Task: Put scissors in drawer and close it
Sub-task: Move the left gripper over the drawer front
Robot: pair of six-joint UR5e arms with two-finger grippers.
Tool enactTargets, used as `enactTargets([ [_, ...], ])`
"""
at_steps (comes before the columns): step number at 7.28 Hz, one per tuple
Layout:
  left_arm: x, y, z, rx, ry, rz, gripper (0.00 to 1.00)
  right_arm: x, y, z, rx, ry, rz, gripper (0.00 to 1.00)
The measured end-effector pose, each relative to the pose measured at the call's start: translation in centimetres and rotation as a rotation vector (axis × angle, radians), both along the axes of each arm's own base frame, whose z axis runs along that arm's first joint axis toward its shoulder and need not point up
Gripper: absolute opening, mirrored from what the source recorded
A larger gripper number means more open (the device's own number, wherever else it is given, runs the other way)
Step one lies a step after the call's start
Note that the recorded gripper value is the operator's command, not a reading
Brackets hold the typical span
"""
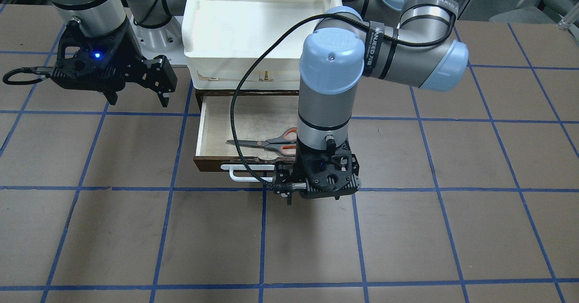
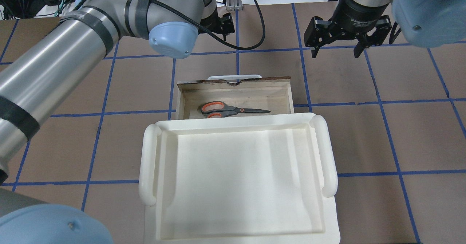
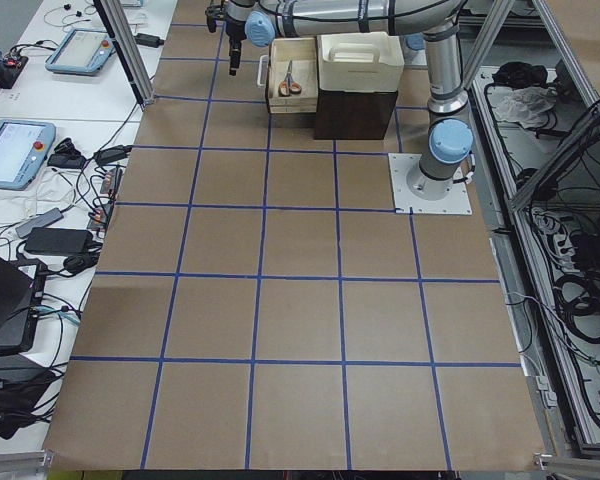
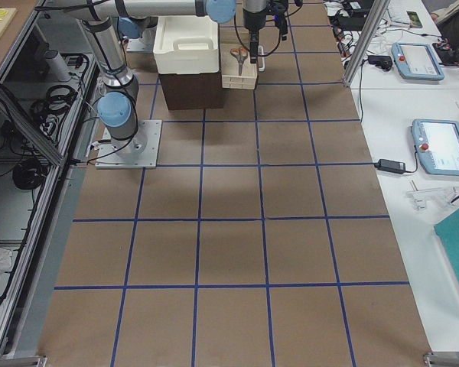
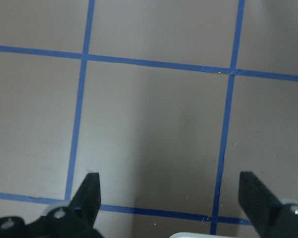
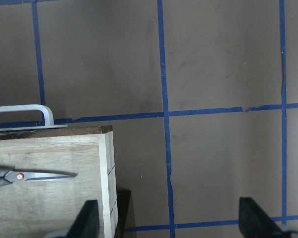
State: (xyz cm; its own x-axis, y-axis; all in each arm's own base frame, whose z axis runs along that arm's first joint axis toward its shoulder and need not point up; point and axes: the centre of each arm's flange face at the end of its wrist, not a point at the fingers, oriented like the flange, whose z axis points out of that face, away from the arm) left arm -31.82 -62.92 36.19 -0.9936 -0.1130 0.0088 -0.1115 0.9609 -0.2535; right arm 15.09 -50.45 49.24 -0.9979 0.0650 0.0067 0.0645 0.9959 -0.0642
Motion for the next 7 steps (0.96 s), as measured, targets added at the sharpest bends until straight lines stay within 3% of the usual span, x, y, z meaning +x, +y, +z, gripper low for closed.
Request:
enactTargets([
  [3, -2.4, -0.8, -5.3, 0.090, 0.017, -0.060, 1.00, -0.1, 0.0, 0.1, -0.001, 0.008, -0.015, 1.00],
  [7, -3.8, -1.0, -8.2, 0.283, 0.058, -0.106, 1.00, -0.2, 0.3, 0.2, 0.000, 0.011, -0.018, 1.00],
])
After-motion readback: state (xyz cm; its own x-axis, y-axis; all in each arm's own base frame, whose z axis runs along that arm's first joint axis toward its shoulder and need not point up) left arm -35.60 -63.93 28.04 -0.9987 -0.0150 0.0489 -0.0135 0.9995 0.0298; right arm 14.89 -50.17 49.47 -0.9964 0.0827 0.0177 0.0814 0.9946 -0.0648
